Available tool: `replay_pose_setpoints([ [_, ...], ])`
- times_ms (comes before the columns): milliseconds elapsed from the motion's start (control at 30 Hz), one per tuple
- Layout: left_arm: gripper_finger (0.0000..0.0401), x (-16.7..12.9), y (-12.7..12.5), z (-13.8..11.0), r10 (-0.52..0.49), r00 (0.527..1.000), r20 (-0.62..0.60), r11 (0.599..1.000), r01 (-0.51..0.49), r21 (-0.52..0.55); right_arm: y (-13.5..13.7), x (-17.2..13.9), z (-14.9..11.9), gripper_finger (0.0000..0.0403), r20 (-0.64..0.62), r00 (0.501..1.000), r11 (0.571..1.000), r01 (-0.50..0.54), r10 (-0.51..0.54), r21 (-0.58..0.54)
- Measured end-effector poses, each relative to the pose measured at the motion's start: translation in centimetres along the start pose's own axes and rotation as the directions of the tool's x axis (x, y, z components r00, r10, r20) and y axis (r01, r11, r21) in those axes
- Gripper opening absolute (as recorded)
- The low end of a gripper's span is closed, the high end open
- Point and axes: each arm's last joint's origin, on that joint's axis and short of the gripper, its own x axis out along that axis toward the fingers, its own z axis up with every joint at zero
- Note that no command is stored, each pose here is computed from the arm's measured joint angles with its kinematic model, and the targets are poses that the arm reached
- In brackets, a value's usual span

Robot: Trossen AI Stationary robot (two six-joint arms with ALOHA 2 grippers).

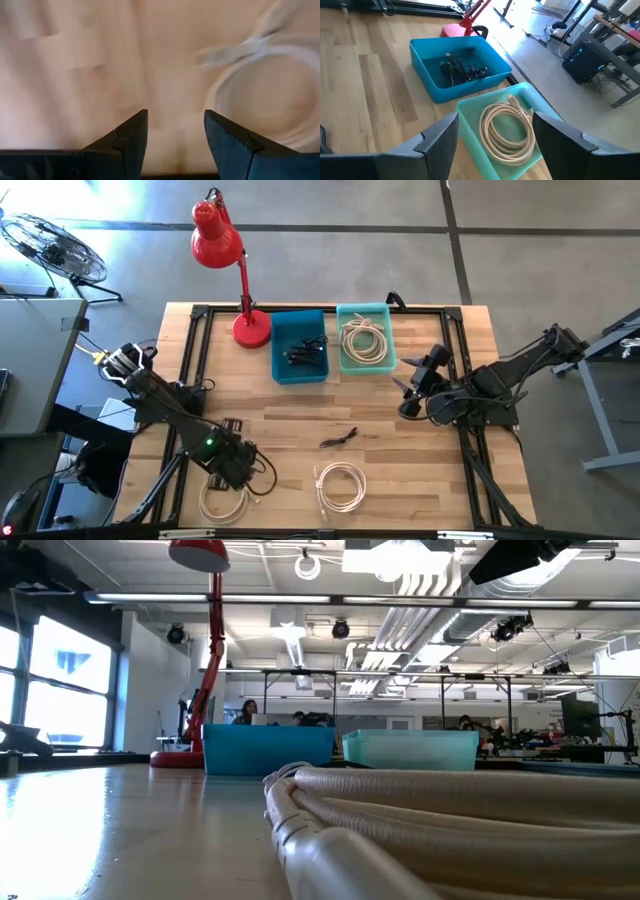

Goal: Pick & Place USB Port
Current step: Put the white hdmi cable into the green bin

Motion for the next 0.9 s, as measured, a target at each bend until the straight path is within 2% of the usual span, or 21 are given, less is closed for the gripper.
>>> replay_pose_setpoints([
  [67,0.0188,0.3,-0.6,0.3,-0.072,0.997,0.035,0.997,0.073,-0.028,0.0,0.0,0.0,0.0247,-0.001,1.0,1.0,-0.009,0.009,0.004],
  [167,0.0188,0.9,-1.8,0.9,-0.206,0.974,0.096,0.978,0.209,-0.015,0.1,0.0,0.0,0.0247,-0.008,1.0,1.0,-0.028,0.028,0.006],
  [233,0.0188,1.3,-2.4,0.8,-0.252,0.96,0.118,0.966,0.257,-0.025,0.1,0.0,0.0,0.0247,-0.008,1.0,1.0,-0.03,0.03,0.006],
  [433,0.0188,3.4,-3.1,-1.3,-0.236,0.971,0.032,0.965,0.238,-0.112,0.2,0.0,0.0,0.0247,-0.018,0.999,0.999,-0.049,0.049,-0.003],
  [633,0.0188,5.9,-3.3,-3.5,-0.277,0.956,-0.097,0.949,0.257,-0.183,0.3,0.0,-0.1,0.0247,-0.035,0.996,0.996,-0.085,0.085,-0.003],
  [900,0.0187,8.3,-3.1,-4.0,-0.334,0.942,-0.038,0.931,0.324,-0.17,0.4,0.0,-0.1,0.0247,-0.05,0.992,0.993,-0.117,0.118,0.017],
])
